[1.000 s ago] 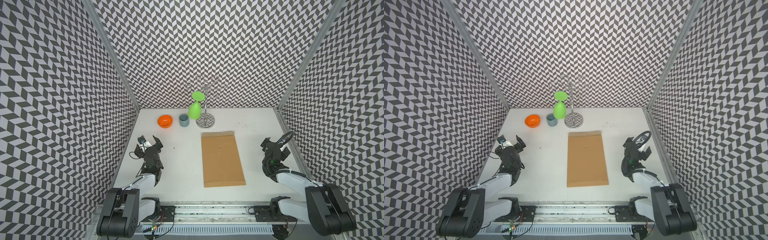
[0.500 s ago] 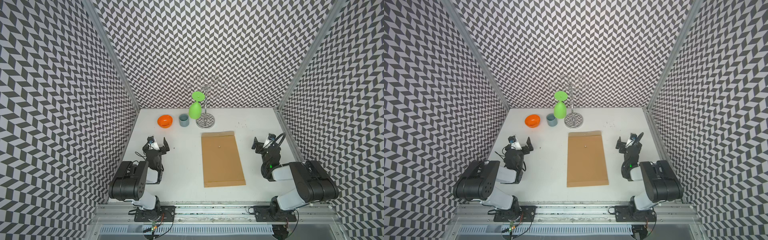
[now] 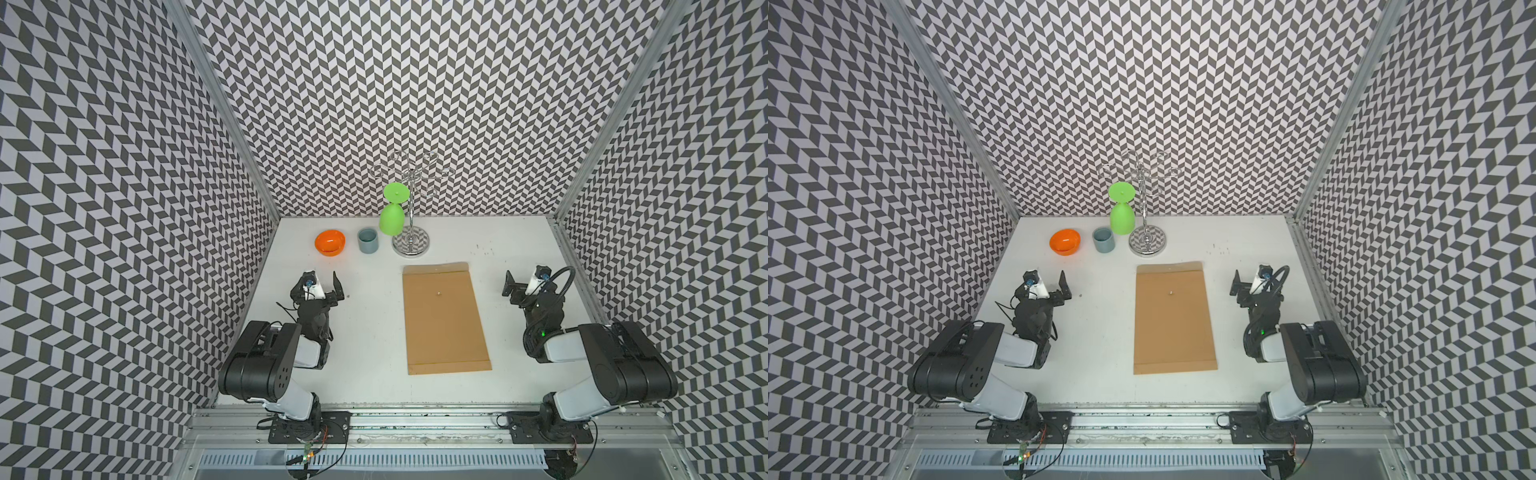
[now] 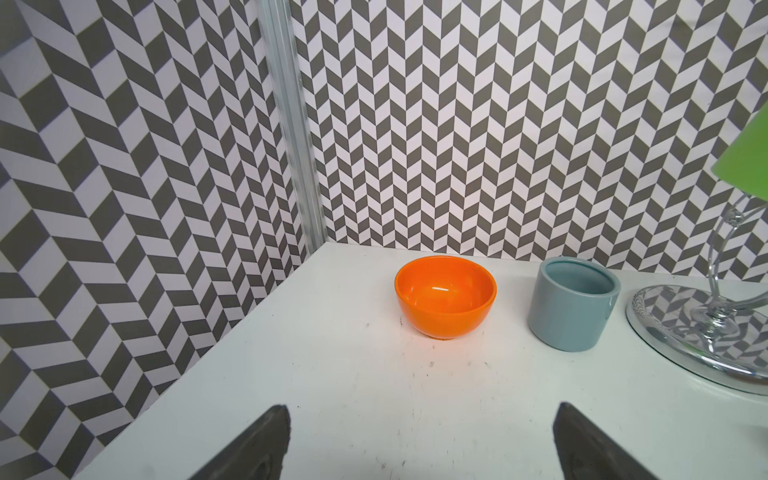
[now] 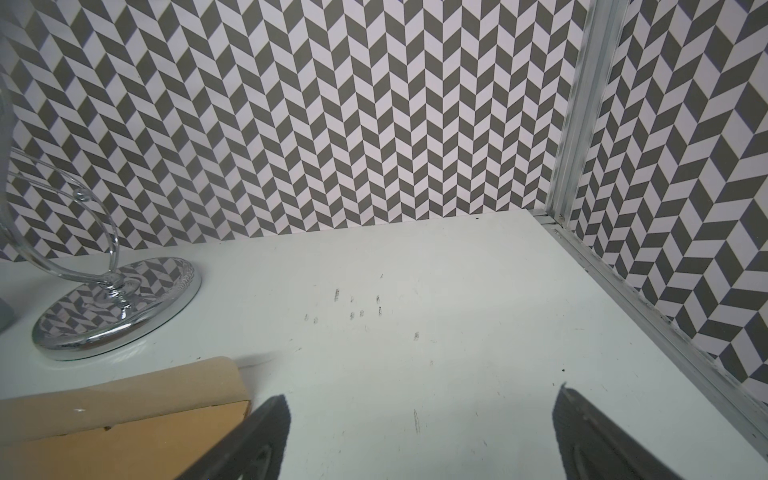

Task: Open the file bag
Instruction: Reset both arms

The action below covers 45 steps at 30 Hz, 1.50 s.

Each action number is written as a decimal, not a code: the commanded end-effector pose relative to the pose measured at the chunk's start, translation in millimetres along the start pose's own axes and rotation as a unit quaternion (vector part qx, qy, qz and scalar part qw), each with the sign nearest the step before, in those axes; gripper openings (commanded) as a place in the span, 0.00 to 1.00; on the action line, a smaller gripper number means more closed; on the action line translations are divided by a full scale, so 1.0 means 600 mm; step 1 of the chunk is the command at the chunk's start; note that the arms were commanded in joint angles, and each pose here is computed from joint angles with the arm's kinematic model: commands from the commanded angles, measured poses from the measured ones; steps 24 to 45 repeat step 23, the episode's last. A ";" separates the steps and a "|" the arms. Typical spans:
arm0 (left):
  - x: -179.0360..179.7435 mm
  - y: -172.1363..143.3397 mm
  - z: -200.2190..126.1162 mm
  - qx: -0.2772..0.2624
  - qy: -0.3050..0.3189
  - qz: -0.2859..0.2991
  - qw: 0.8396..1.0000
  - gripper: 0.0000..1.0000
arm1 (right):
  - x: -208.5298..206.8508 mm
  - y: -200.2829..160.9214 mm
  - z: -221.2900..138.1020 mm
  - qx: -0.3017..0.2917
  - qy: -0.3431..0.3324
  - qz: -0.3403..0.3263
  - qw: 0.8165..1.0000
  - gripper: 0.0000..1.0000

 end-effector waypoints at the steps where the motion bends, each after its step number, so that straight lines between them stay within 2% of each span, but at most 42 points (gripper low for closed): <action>1: 0.002 0.004 -0.001 -0.010 0.007 0.005 1.000 1.00 | -0.004 0.020 -0.002 -0.045 -0.004 -0.003 0.999 0.99; 7: 0.007 0.005 0.012 0.010 -0.019 -0.001 1.000 1.00 | -0.004 0.020 -0.002 -0.045 -0.004 -0.003 0.999 0.99; 19: 0.009 0.002 0.024 0.025 -0.025 -0.003 0.999 1.00 | -0.004 0.019 -0.002 -0.045 -0.004 -0.003 0.999 0.99; 23: 0.005 0.005 0.008 0.007 -0.023 0.002 1.000 1.00 | -0.004 0.019 -0.003 -0.045 -0.004 -0.003 0.999 0.99; 45: 0.005 0.005 0.008 0.007 -0.023 0.002 1.000 1.00 | -0.004 0.019 -0.003 -0.045 -0.004 -0.003 0.999 0.99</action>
Point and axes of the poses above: each gripper's point midway between its finger pads, its own z axis out along the fingers, its own x axis along the line the jaws close on, y = z × x, the point moved 10 cm from there along -z, back along the fingers, and after that the axes turned 12 degrees about -z, right-handed, at the moved point
